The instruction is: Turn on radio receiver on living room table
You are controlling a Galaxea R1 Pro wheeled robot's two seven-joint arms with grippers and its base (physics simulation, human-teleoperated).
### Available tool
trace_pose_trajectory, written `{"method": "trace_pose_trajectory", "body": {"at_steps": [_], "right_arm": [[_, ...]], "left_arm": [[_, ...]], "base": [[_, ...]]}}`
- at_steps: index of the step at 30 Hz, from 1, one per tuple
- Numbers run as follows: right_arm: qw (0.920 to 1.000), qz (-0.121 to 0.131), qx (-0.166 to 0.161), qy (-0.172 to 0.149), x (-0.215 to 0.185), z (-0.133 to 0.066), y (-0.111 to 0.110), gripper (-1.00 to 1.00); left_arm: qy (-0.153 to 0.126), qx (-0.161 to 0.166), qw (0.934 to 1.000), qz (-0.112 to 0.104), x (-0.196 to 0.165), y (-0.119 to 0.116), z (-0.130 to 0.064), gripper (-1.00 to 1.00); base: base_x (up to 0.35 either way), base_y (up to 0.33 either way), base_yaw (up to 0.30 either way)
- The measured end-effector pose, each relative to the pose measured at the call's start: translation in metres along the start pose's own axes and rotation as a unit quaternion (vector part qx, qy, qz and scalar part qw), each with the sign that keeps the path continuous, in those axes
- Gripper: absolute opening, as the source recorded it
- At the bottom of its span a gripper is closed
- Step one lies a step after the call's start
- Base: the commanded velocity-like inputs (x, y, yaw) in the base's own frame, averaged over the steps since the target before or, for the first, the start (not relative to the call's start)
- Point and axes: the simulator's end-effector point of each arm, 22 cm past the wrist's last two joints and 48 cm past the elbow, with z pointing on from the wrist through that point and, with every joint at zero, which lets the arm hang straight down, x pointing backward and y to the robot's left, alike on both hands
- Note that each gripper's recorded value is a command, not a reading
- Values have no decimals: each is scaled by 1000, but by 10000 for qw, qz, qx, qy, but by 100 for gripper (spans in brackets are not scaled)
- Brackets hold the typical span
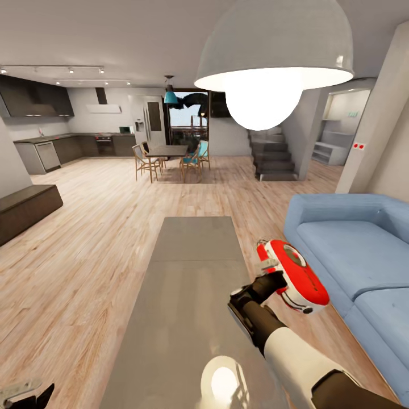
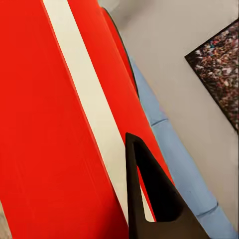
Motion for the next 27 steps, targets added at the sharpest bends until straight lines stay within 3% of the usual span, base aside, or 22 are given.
{"method": "trace_pose_trajectory", "body": {"at_steps": [2, 5, 8, 11, 14, 16, 18, 22, 26, 27], "right_arm": [[9993, 36, 338, -143, -3, -3, -12, -100], [9984, 72, 518, -200, -2, -5, -18, -100], [9977, -5, 634, -232, 3, -6, -19, -100], [9951, -136, 889, -400, 7, -9, -24, -100], [9877, -359, 1267, -838, 3, -21, -31, -100], [9779, -416, 1579, -1302, -9, -34, -38, -100], [9703, -421, 1802, -1557, -16, -43, -45, -100], [9677, -478, 1824, -1673, -13, -49, -43, -100], [9675, -625, 1724, -1738, 0, -56, -33, -100], [9664, -693, 1684, -1811, 3, -61, -29, -100]], "left_arm": [[175, 261, 9995, -8, 7, -12, 0, 100], [272, 896, 9956, 21, 7, -35, -3, 100], [298, 1821, 9828, 36, 4, -69, -14, 100], [305, 2273, 9733, 30, 3, -87, -22, 100], [307, 2451, 9690, 27, 3, -94, -26, 100], [311, 2549, 9665, 20, 4, -99, -28, 100], [315, 2654, 9636, 8, 4, -104, -30, 100], [314, 2879, 9571, 0, 4, -113, -36, 100], [316, 3213, 9465, -12, 4, -126, -45, 100], [318, 3360, 9413, -21, 4, -132, -49, -100]], "base": [[0, 0, 0], [0, 0, 0], [0, 0, 0], [0, 0, 0], [0, 0, 0], [0, 0, 0], [0, 0, 0], [0, 0, 0], [0, 0, 0], [0, 0, 0]]}}
